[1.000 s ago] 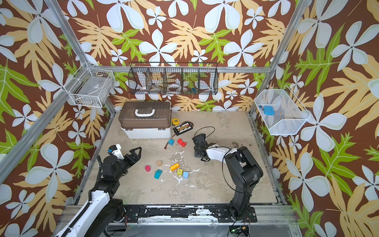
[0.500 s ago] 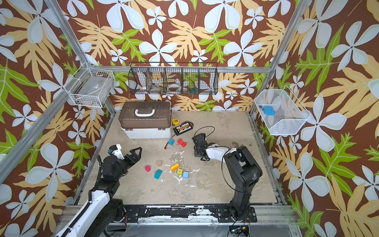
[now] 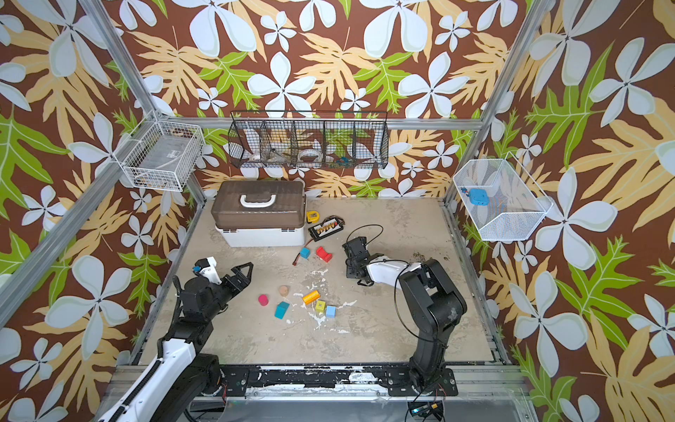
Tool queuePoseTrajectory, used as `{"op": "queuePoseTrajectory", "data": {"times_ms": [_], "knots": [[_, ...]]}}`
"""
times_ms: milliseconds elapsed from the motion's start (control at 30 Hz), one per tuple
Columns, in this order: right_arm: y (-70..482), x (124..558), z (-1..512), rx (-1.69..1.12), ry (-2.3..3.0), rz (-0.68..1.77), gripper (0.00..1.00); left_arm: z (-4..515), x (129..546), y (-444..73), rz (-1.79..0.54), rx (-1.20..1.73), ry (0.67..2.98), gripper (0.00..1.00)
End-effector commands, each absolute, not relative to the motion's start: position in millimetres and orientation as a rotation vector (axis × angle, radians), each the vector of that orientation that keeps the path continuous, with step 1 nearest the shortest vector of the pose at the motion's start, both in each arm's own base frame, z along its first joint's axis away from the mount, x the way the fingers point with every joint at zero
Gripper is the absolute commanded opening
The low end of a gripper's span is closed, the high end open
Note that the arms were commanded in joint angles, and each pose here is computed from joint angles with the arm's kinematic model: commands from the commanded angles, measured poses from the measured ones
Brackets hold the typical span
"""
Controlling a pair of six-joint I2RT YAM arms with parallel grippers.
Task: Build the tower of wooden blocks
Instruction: 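Open the right gripper and lift it off the yellow striped block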
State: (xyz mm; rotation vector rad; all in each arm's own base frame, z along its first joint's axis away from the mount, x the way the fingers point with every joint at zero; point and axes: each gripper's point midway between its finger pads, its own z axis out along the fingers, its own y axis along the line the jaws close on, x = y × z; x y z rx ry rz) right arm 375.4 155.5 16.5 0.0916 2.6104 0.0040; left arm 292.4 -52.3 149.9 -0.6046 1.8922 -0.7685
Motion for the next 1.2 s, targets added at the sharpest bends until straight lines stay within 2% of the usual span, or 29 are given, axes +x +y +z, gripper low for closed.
{"op": "queuePoseTrajectory", "data": {"times_ms": [0,200,667,867,967,1067,1133,1167], "knots": [[149,350,-4,0.081,2.739,-0.024,0.61,158,295,-52,-0.774,-0.594,1.870,1.00],[149,350,-3,0.080,2.739,-0.017,0.65,158,294,-52,-0.773,-0.594,1.871,1.00],[150,350,10,0.072,2.711,0.004,0.80,158,294,-53,-0.779,-0.594,1.875,1.00],[147,347,43,0.072,2.632,0.051,0.85,151,282,-77,-0.932,-0.568,1.981,1.00],[154,334,71,0.064,2.596,0.182,0.87,127,267,-91,-0.991,-0.528,2.094,1.00],[177,309,104,0.030,2.544,0.431,0.88,93,256,-93,-0.917,-0.575,2.214,1.00],[193,292,125,0.001,2.482,0.534,0.90,81,259,-81,-0.795,-0.577,2.225,0.96],[202,283,136,-0.015,2.441,0.564,0.92,77,263,-63,-0.661,-0.610,2.207,0.97]]}}
